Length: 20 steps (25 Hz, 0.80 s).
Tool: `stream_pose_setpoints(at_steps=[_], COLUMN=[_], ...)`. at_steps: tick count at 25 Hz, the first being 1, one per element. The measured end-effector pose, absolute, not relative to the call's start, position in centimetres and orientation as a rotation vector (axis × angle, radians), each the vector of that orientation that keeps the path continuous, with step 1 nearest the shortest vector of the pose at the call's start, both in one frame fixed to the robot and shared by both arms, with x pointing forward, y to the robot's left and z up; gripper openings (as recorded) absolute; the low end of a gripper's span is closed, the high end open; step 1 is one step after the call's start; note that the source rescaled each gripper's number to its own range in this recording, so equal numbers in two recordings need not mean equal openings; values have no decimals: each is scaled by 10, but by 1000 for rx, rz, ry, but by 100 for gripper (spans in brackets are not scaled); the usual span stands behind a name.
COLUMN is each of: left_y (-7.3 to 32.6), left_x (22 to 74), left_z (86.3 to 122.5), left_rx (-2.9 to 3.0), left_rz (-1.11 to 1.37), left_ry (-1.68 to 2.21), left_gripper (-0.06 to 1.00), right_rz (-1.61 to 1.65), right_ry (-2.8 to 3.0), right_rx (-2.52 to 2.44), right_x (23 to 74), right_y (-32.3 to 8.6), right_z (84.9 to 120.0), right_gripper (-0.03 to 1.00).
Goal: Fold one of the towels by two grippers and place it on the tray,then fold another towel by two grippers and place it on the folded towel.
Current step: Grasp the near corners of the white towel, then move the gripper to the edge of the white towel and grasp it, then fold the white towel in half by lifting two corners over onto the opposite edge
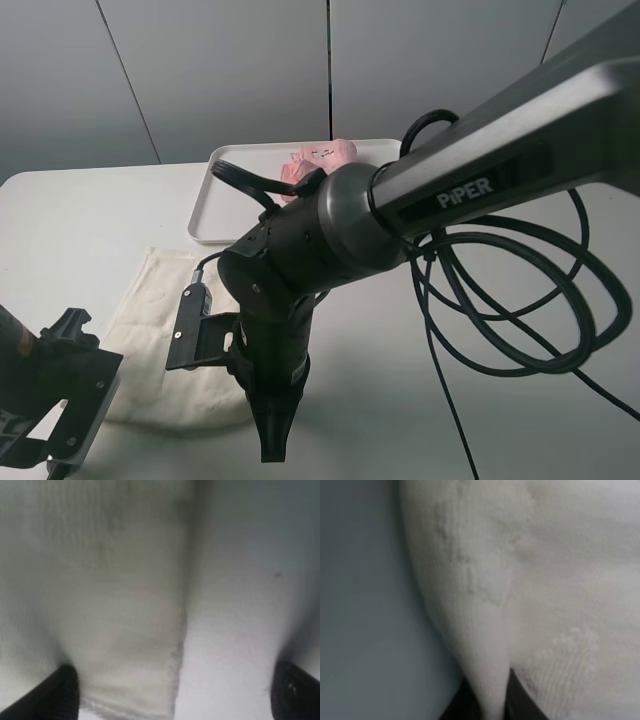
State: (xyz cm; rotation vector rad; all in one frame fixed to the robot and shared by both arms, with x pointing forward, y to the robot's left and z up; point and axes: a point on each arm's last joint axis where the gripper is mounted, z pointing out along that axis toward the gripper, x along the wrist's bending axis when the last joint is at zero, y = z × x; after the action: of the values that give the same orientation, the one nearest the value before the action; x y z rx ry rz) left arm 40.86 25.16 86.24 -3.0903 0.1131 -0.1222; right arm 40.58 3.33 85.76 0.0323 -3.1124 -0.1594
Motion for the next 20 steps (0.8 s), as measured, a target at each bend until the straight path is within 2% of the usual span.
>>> stream_pose_setpoints(at_steps=[8, 10, 13, 16, 20], left_y=[251, 251, 250, 250, 248], left_x=[409, 409, 410, 412, 415], left_z=[862, 862, 863, 863, 863], left_rx=[-3092, -3094, -3101, -3108, -3113], left_rz=[-128, -134, -154, -189, -233], left_ry=[113, 111, 106, 121, 148], left_gripper=[98, 94, 72, 44, 16], right_rz=[-164, -173, -175, -175, -176], right_ry=[-3107, -3097, -3091, -3090, -3086], right_rx=[24, 3, -8, -10, -16], right_x=[405, 405, 404, 404, 404], right_y=[34, 34, 34, 34, 34], right_z=[858, 858, 858, 858, 858], right_gripper=[0, 0, 0, 0, 0])
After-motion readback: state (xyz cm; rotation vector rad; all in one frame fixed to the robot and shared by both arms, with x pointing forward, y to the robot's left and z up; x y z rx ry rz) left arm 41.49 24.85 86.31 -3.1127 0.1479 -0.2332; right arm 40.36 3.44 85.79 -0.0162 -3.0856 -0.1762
